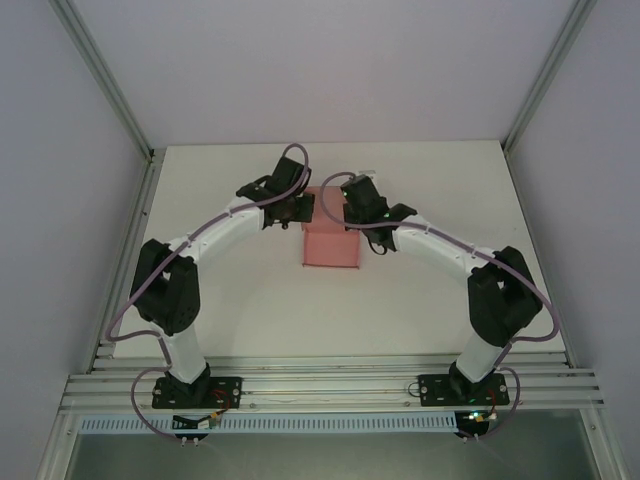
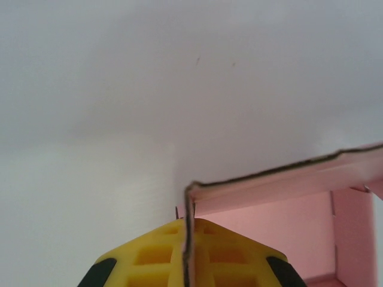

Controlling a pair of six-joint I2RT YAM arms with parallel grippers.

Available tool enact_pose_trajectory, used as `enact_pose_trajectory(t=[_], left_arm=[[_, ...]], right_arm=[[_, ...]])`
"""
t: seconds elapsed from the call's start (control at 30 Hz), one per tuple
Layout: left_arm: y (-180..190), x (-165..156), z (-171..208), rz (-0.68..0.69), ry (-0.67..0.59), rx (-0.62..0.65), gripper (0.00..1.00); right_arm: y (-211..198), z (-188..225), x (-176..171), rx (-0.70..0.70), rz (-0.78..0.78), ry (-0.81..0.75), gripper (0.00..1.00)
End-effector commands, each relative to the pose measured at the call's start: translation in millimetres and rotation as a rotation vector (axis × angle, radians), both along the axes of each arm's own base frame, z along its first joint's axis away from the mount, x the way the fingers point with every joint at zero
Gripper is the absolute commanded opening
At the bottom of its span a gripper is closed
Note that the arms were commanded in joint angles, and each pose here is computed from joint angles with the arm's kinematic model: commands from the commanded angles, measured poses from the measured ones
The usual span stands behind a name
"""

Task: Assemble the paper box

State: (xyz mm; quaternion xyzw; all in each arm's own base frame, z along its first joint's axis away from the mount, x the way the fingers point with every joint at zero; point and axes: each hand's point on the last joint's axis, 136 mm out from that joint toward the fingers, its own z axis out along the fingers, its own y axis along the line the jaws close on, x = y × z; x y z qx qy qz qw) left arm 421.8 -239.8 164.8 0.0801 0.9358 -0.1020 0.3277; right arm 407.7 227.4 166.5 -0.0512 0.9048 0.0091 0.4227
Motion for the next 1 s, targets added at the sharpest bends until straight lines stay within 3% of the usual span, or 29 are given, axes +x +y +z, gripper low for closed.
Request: enact_pose_trajectory(t=[0.0, 0.27, 0.67, 0.83, 0.97], left_arm=[[-2, 9, 19, 0.098, -0.082, -0.099, 0.00], [-6, 2, -9, 0.119, -0.093, -0.121, 0.00], [-4, -40, -58, 0.072, -0.078, -0.187, 0.00], [-7, -61, -58, 0.017, -0.113, -0.276, 0.12], [-6, -68, -53, 0.012, -0.103, -0.284, 0.15]], right_arm=[[-5, 17, 18, 0.159, -0.227, -0.145, 0.00], [29, 2, 8, 0.173, -0.163, -0.246, 0.00], [24, -34, -31, 0.181, -0.140, -0.278, 0.02], [30, -38, -49, 0.160, -0.092, -0.328, 0.02], [32, -36, -53, 0.128, -0.071, -0.344, 0.02]])
